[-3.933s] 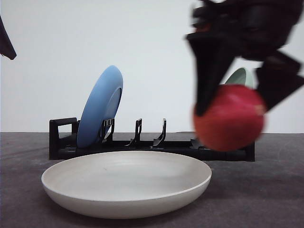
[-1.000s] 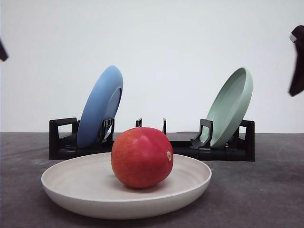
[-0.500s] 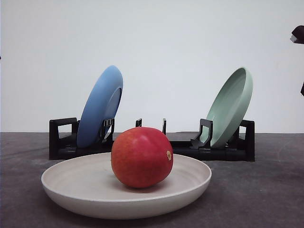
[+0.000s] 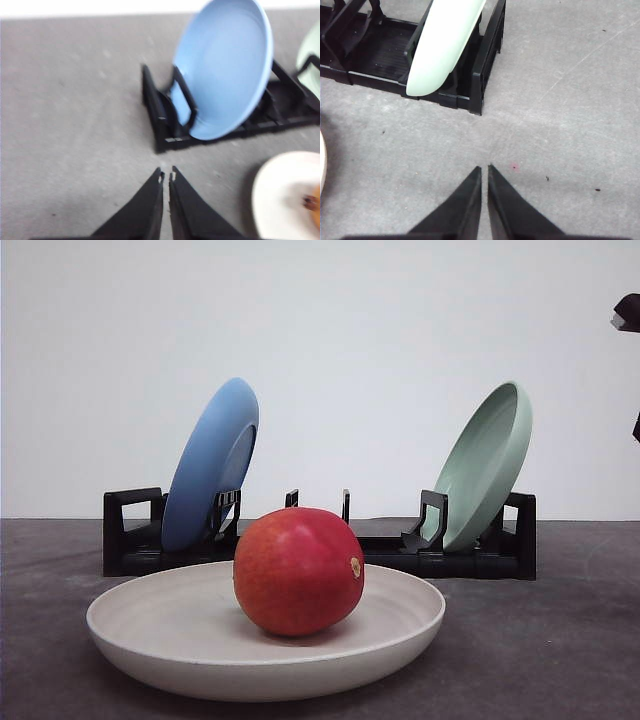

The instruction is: Place pomegranate in white plate

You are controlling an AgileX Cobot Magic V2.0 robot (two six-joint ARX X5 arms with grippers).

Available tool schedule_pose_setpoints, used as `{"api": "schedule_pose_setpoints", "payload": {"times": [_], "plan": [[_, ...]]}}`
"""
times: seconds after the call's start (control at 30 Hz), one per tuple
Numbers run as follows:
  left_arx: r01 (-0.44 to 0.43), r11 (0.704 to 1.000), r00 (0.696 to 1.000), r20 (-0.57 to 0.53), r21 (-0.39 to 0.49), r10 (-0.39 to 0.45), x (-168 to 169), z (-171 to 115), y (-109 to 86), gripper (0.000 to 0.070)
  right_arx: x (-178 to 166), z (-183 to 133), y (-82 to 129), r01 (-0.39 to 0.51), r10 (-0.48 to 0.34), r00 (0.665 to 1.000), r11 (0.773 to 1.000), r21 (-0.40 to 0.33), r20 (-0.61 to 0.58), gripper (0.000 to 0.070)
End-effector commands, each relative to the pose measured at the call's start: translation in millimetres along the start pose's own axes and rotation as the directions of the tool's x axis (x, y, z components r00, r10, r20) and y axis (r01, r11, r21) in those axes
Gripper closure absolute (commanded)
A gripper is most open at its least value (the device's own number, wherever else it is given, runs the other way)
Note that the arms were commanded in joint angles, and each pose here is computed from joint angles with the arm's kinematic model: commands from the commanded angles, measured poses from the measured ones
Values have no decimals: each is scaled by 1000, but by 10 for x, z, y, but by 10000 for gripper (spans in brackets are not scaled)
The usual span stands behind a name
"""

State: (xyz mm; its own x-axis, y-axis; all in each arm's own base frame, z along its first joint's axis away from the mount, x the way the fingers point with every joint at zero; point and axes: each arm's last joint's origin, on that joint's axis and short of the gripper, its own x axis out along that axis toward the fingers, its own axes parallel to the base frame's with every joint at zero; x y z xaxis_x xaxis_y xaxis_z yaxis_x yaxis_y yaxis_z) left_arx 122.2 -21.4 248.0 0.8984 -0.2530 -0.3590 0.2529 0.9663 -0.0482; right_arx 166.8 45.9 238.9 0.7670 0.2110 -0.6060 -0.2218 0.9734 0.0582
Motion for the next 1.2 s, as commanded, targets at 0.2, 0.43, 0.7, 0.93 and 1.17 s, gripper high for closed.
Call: {"api": "schedule_pose_setpoints", "payload": {"times": [0.2, 0.43, 0.7, 0.93, 1.17], "plan": [[-111, 991, 982, 145, -77, 121, -22, -550, 87, 700, 10, 17, 6, -2, 2, 1000, 1000, -12, 6, 684], [-175, 978, 960, 200, -111, 194, -17, -776, 125, 700, 11, 16, 6, -2, 2, 1000, 1000, -12, 6, 685], [-190, 978, 954, 218, -85, 204, 29, -947, 140, 700, 10, 17, 6, -2, 2, 1000, 1000, -12, 6, 684], [-187, 979, 956, 213, -85, 201, 66, -1002, 143, 700, 10, 17, 6, -2, 2, 1000, 1000, -12, 7, 684], [-187, 979, 955, 216, -85, 201, 66, -998, 143, 700, 10, 17, 6, -2, 2, 1000, 1000, -12, 6, 684]]}}
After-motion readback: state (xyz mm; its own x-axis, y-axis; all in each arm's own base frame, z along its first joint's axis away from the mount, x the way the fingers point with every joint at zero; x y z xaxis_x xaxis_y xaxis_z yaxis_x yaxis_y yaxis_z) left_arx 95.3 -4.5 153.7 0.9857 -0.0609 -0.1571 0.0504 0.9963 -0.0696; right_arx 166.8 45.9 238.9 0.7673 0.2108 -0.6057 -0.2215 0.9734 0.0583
